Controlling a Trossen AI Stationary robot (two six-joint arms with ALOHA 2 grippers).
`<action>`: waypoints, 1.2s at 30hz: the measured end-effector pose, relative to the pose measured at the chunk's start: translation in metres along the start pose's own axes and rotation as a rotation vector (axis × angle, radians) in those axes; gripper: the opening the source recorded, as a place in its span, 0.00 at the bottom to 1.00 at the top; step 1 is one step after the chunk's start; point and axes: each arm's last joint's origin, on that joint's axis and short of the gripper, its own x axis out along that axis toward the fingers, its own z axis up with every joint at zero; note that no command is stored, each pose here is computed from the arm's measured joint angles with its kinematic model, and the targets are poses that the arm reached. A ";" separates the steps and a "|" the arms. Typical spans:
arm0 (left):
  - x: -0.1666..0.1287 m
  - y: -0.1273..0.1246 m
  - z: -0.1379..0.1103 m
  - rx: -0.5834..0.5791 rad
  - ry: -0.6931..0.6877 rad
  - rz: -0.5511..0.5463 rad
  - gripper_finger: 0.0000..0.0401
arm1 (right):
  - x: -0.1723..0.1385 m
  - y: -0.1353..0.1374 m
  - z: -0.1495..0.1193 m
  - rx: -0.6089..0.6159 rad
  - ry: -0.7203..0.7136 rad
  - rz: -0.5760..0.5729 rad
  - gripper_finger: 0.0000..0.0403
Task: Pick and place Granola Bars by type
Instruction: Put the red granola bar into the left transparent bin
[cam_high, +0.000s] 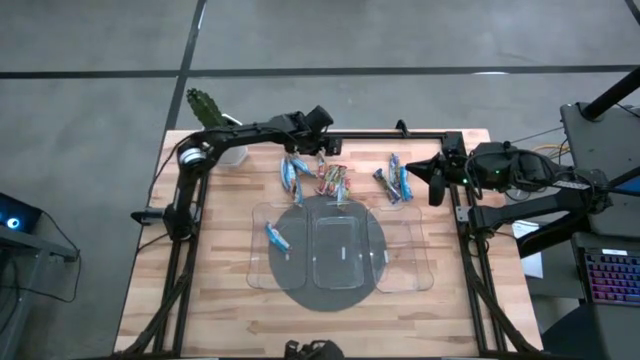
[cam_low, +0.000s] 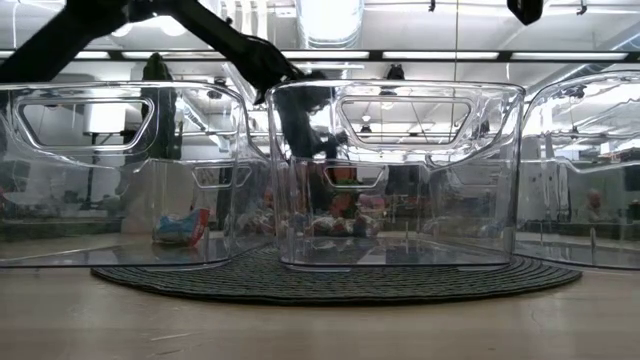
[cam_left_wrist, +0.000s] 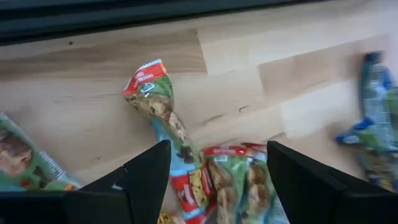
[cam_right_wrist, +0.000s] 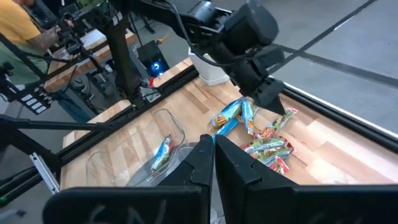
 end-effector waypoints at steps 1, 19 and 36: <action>0.004 -0.002 0.001 0.004 0.004 0.003 0.61 | 0.000 0.000 -0.001 0.002 0.006 -0.003 0.02; 0.027 -0.006 0.012 -0.022 0.078 0.167 0.61 | 0.003 -0.001 -0.003 -0.003 0.026 -0.016 0.02; 0.031 -0.002 0.010 -0.021 0.044 0.242 0.60 | 0.003 -0.002 -0.004 -0.009 0.025 -0.047 0.02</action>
